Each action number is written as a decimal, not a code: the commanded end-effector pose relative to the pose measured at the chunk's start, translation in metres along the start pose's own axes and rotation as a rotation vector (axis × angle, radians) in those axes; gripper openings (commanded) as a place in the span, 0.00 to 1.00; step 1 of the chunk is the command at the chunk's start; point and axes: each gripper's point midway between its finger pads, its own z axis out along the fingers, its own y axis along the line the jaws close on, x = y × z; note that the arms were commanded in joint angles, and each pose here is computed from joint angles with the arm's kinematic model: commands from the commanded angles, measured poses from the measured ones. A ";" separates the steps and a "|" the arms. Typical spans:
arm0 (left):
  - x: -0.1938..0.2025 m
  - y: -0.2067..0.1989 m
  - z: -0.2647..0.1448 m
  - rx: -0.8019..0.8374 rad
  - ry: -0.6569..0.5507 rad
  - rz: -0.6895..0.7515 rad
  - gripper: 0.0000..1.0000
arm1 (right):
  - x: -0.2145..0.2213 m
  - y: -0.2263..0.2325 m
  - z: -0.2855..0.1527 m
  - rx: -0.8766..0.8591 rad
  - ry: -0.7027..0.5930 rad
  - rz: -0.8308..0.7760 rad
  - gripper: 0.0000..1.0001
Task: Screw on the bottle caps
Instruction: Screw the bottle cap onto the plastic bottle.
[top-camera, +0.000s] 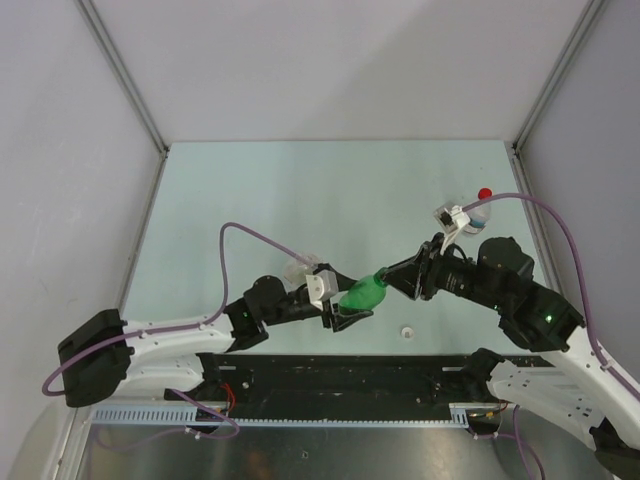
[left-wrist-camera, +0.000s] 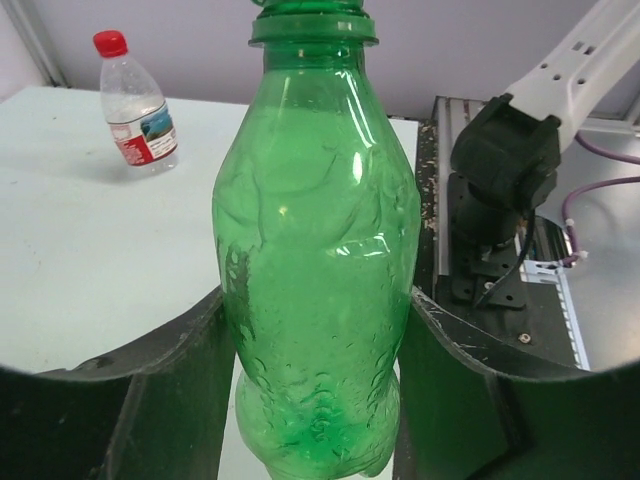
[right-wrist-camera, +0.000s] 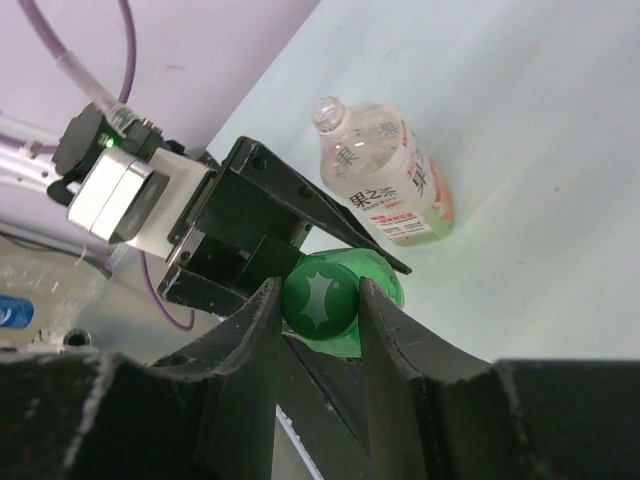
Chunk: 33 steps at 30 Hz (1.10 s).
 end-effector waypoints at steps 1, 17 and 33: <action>-0.112 0.006 0.011 -0.022 -0.330 0.157 0.00 | 0.044 -0.034 0.012 0.162 0.143 0.126 0.15; -0.093 0.031 0.025 -0.145 -0.273 0.068 0.00 | 0.046 -0.060 0.007 0.332 0.108 0.099 0.35; -0.088 0.031 0.030 -0.140 -0.264 0.028 0.00 | 0.027 -0.030 0.000 0.164 0.041 -0.021 0.68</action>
